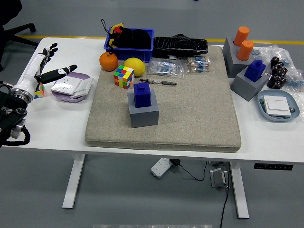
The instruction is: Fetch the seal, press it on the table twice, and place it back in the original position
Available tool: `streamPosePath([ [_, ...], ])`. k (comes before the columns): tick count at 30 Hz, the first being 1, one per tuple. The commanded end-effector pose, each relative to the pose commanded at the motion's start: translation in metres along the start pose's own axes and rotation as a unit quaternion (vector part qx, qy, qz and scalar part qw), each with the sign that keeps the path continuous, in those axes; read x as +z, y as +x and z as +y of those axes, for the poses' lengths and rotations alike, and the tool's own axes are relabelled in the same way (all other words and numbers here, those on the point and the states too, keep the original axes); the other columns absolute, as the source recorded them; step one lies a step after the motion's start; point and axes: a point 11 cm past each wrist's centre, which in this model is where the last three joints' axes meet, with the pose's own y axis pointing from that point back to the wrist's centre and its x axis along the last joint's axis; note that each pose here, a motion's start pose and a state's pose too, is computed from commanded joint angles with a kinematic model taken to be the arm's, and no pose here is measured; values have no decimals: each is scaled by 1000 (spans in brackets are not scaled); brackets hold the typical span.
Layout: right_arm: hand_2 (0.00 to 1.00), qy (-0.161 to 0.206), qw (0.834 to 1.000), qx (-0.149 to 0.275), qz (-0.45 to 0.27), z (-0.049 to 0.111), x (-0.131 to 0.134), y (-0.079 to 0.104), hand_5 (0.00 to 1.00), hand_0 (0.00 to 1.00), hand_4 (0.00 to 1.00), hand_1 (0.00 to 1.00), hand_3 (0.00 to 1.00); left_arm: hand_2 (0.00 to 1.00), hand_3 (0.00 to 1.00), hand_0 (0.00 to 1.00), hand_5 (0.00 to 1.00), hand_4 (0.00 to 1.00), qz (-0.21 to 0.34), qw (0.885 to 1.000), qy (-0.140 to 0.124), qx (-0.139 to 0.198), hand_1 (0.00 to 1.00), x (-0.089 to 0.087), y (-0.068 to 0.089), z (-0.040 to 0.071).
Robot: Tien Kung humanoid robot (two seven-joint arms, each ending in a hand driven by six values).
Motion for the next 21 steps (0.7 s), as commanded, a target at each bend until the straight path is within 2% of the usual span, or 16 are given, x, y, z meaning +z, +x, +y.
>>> streamPosePath([
  [21, 736, 0, 1000, 0, -1, 0, 0, 0, 567, 864, 798, 780, 743, 966, 966, 971, 403, 985, -1, 1000, 1, 0, 982, 0, 1, 0],
])
